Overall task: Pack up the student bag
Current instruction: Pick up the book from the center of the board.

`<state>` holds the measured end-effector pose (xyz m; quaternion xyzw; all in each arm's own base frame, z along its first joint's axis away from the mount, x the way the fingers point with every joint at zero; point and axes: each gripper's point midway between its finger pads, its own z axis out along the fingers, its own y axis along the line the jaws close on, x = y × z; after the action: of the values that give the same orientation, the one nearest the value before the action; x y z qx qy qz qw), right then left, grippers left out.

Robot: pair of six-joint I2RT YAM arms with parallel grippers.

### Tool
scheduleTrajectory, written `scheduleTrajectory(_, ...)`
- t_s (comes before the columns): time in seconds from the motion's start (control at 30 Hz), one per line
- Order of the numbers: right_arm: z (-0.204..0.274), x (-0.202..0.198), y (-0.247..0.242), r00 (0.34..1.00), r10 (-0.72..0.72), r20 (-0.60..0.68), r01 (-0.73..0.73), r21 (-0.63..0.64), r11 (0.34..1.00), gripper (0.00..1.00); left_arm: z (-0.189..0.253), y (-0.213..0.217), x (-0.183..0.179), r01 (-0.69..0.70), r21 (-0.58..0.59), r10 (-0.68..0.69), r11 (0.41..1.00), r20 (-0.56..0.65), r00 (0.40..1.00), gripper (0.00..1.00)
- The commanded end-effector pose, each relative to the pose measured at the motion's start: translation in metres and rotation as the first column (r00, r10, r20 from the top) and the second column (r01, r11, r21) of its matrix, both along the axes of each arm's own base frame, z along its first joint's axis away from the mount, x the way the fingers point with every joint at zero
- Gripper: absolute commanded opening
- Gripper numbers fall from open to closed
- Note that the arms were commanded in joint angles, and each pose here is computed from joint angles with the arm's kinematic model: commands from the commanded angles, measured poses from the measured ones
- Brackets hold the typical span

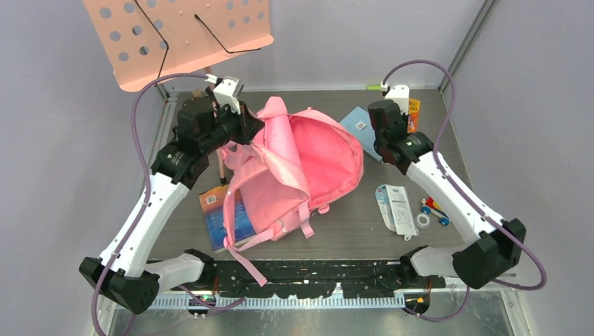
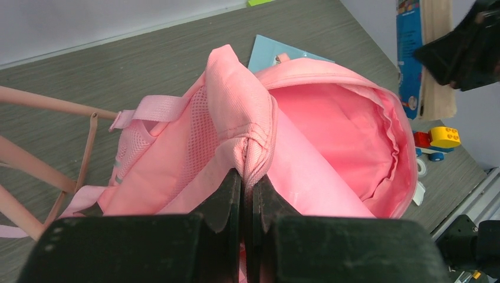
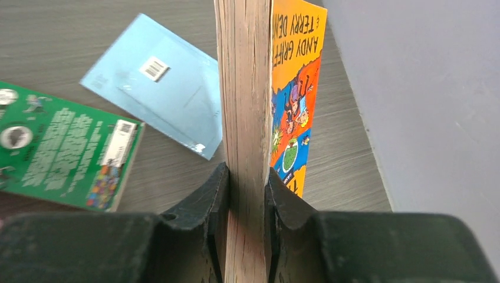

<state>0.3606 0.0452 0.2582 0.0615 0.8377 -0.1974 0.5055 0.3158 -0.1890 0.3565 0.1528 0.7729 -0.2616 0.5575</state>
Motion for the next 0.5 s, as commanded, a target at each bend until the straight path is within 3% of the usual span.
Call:
scheduleTrajectory(0.0, 0.071, -0.021, 0.016, 0.984, 0.087, 0.157, -0.117, 0.196, 0.974, 0.01, 0.029, 0.005, -0.010, 0.029, -0.010, -0.028, 1.000, 0.115, 0.993, 0.00)
scheduleTrajectory(0.17, 0.135, -0.057, 0.057, 0.905, 0.306, 0.295, -0.405, 0.378, 0.833, 0.01, 0.029, 0.013, -0.006, 0.006, -0.007, -0.005, 1.000, 0.112, 0.994, 0.00)
scheduleTrajectory(0.33, 0.173, -0.083, 0.091, 0.812, 0.440, 0.383, -0.581, 0.466, 0.667, 0.01, 0.025, 0.018, 0.000, -0.018, -0.003, 0.018, 1.000, 0.096, 0.995, 0.00)
scheduleTrajectory(0.47, 0.195, -0.108, 0.135, 0.674, 0.594, 0.439, -0.729, 0.524, 0.440, 0.01, 0.022, 0.017, 0.001, -0.017, -0.001, 0.017, 1.000, 0.086, 0.996, 0.00)
